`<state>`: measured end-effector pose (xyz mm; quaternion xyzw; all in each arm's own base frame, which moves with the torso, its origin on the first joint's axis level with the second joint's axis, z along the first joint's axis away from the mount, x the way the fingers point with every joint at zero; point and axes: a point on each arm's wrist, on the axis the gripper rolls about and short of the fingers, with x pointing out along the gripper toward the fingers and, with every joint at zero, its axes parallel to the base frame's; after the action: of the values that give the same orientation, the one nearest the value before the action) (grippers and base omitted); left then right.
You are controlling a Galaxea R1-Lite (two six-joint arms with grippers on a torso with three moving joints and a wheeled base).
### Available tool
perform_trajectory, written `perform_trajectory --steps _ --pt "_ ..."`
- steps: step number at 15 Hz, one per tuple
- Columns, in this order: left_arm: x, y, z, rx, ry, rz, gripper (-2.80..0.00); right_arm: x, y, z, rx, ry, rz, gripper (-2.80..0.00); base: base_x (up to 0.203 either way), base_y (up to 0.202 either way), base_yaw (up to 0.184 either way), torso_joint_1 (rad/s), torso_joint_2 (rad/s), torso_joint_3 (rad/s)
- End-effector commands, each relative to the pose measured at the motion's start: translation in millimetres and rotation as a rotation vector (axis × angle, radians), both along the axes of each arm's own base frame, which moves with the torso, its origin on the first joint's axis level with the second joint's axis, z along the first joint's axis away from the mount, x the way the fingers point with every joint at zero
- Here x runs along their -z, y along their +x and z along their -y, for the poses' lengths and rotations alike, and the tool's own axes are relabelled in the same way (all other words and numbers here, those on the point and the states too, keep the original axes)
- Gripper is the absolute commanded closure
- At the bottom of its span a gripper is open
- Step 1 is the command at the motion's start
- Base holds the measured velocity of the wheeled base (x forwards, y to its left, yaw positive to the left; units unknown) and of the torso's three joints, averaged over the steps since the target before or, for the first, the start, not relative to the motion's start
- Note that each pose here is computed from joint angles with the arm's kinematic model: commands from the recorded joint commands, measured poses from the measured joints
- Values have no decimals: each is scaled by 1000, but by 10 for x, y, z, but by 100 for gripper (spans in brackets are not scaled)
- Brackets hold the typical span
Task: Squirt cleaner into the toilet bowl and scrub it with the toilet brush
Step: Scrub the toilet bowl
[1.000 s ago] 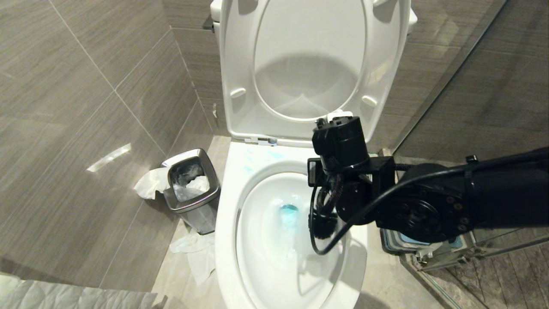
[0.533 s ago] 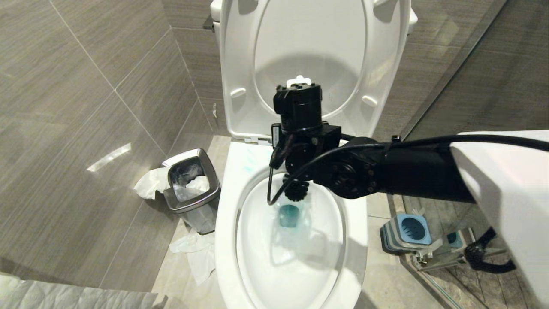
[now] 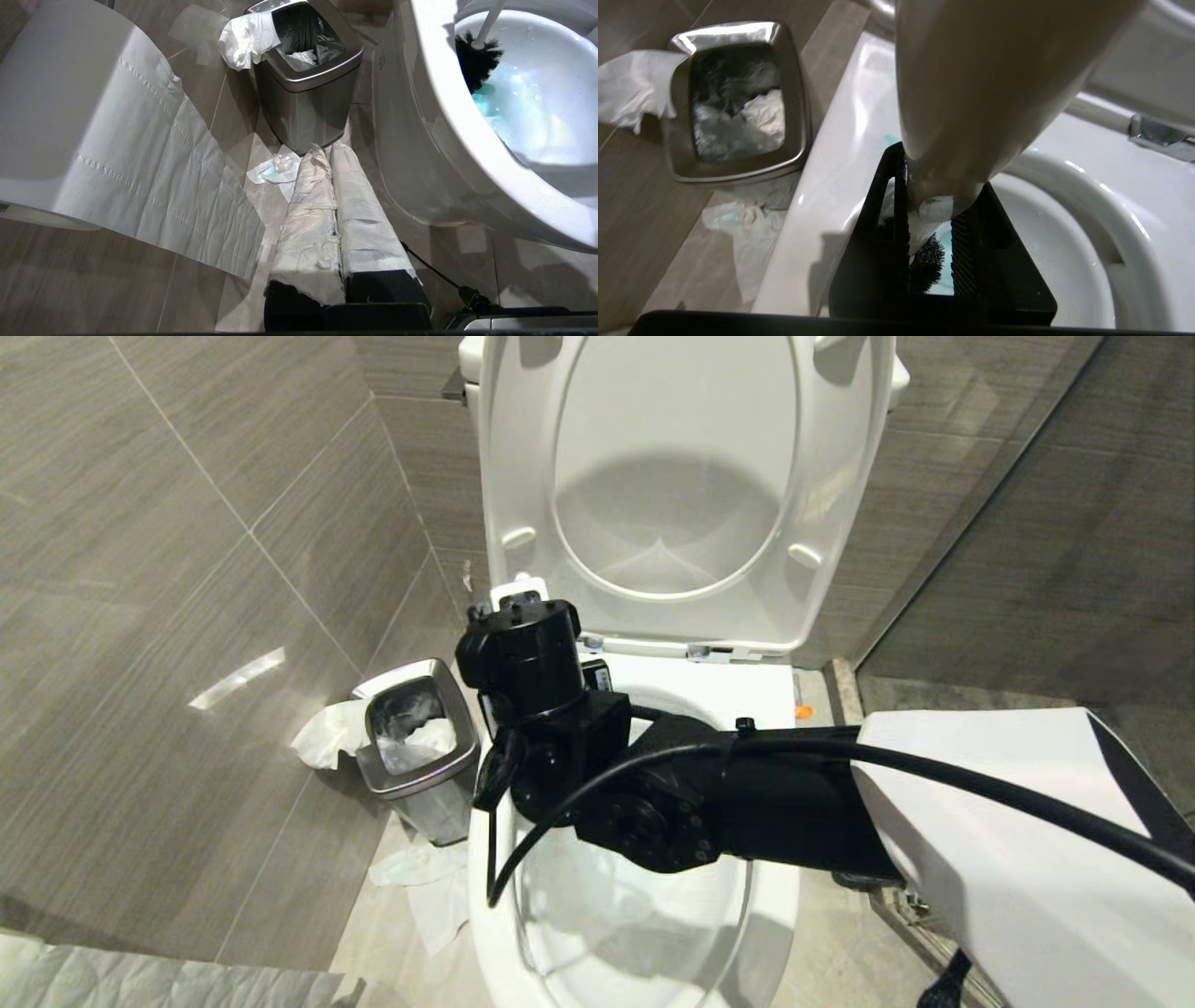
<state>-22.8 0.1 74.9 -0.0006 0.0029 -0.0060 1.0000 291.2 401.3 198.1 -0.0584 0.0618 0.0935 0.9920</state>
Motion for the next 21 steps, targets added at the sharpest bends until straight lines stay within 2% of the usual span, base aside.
perform_trajectory --steps 1,5,9,11,14,17,21 --pt "0 1 0 0 0 -2 0 -10 -251 -23 -38 -8 -22 0 0 0 0 0 0 0" --pt "0 1 0 0 0 -2 0 75 -747 223 -83 -37 -112 0 0 0 0 0 0 0" --pt "0 1 0 -1 0 -2 0 84 -1110 787 -75 -53 -178 0 0 0 0 0 0 0" --pt "0 1 0 0 0 -2 0 87 -1069 1128 -10 -47 -198 0 0 0 0 0 0 0" --pt "0 1 0 0 0 -2 0 57 -827 1439 101 -29 -199 0 0 0 0 0 0 0" --pt "0 1 0 0 0 -2 0 -68 -572 1416 149 13 -165 0 0 0 0 0 0 0" --pt "0 1 0 0 0 -2 0 -216 -245 1121 156 70 -105 0 0 0 0 0 0 0"
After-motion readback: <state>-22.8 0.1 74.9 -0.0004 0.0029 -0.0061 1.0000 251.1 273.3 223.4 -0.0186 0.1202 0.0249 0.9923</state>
